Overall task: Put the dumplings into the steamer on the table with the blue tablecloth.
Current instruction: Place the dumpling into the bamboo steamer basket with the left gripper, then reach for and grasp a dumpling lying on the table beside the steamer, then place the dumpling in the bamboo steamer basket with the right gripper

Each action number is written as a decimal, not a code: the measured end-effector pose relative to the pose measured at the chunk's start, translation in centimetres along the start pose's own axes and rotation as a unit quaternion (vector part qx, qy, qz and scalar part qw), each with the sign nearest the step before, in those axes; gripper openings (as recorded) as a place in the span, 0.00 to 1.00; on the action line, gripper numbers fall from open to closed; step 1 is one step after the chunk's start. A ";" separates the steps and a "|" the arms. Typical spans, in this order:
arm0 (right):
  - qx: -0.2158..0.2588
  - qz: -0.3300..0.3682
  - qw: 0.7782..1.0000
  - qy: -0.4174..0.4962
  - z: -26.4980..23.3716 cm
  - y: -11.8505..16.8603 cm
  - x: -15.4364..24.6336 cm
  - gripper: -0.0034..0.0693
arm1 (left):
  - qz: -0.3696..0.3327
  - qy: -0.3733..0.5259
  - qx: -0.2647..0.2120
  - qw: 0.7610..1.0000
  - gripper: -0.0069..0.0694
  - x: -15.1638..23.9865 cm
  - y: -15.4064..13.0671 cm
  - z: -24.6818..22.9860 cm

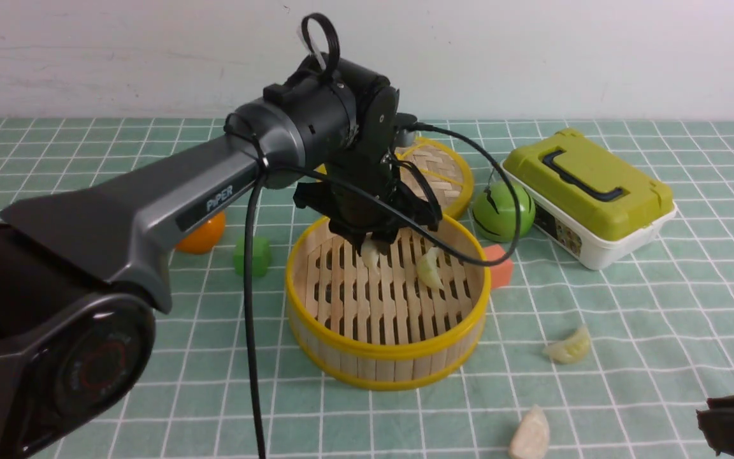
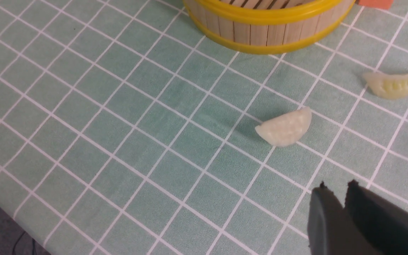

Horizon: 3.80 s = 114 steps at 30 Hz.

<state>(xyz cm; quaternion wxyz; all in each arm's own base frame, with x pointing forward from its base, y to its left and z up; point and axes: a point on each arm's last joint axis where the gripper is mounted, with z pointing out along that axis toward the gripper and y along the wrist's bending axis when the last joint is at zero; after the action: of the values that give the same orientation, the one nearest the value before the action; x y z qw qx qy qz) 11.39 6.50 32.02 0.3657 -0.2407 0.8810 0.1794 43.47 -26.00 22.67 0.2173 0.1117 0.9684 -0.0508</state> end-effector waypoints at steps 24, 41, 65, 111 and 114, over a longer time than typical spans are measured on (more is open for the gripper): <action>0.001 0.038 0.987 0.153 3.9 -1.6 -4.0 0.04 | 0.055 -0.108 0.098 0.988 0.37 -1.8 0.8 -18.9; 0.060 0.142 0.959 0.239 17.2 -1.4 -3.8 0.38 | 0.067 -0.076 0.088 0.991 0.07 14.6 6.5 -29.4; 0.092 0.242 0.928 0.268 24.2 -2.6 -1.0 0.47 | 0.062 -0.088 0.086 0.990 0.07 22.5 8.7 -26.8; 0.039 0.043 0.978 0.200 34.3 1.3 -13.8 0.61 | 0.051 -0.128 0.089 0.986 0.08 28.8 10.9 -28.9; 0.045 0.051 0.974 0.216 33.1 1.3 -14.3 0.75 | 0.051 -0.127 0.089 0.987 0.09 28.8 10.9 -28.9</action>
<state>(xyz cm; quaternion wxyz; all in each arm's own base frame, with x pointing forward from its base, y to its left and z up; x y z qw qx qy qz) 37.93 28.05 20.52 0.1680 -0.2117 0.9574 0.1015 8.85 -5.59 35.70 0.3304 0.1726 0.9175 -0.1390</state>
